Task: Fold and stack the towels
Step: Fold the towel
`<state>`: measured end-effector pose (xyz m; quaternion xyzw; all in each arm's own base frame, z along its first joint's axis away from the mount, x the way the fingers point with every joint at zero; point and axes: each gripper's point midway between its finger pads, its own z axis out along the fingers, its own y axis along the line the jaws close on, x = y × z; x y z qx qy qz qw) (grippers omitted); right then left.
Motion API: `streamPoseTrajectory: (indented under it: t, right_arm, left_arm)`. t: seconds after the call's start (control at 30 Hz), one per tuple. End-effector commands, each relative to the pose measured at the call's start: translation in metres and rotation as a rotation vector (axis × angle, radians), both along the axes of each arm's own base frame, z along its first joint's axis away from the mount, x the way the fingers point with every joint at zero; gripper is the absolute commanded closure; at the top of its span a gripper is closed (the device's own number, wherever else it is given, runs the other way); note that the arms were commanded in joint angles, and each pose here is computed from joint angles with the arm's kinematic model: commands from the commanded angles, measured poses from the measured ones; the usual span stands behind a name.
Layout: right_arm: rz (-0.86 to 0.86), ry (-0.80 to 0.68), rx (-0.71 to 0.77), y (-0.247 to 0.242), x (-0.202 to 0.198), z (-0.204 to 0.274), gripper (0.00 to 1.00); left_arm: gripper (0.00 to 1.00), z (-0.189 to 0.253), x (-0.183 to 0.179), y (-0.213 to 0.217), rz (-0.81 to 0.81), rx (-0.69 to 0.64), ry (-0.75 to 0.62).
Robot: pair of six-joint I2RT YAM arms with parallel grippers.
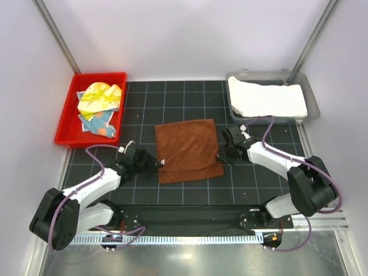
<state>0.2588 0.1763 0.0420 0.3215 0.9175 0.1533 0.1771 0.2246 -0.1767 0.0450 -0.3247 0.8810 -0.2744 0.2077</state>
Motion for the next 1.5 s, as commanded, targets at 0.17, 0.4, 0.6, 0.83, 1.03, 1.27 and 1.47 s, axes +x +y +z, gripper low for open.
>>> streamPoseTrajectory:
  t: [0.17, 0.4, 0.6, 0.83, 1.03, 1.27, 1.47]
  right_arm:
    - [0.014, -0.065, 0.018, 0.004, 0.007, 0.017, 0.99]
    - [0.015, -0.093, -0.007, -0.001, 0.009, 0.027, 0.99]
    - [0.077, -0.159, -0.070, -0.011, 0.012, 0.056, 0.99]
    - [0.167, -0.206, -0.085, -0.011, 0.010, 0.081, 0.99]
    - [0.205, -0.167, -0.050, -0.010, -0.010, 0.065, 0.99]
    - [0.210, -0.092, -0.056, -0.025, -0.044, 0.021, 0.99]
    - [0.232, -0.111, -0.021, -0.020, -0.047, 0.013, 0.99]
  left_arm:
    - [0.69, 0.008, 0.011, -0.004, 0.053, -0.044, -0.054]
    - [1.00, 0.014, 0.012, -0.005, 0.048, -0.052, -0.074]
    - [1.00, 0.035, 0.016, -0.005, -0.014, -0.002, -0.106]
    - [1.00, 0.056, 0.012, 0.002, -0.054, 0.063, -0.140]
    - [1.00, 0.045, -0.013, -0.004, -0.101, 0.070, -0.116]
    - [1.00, 0.011, -0.040, 0.001, -0.106, 0.087, -0.056]
    - [1.00, -0.003, -0.046, 0.003, -0.117, 0.114, -0.036]
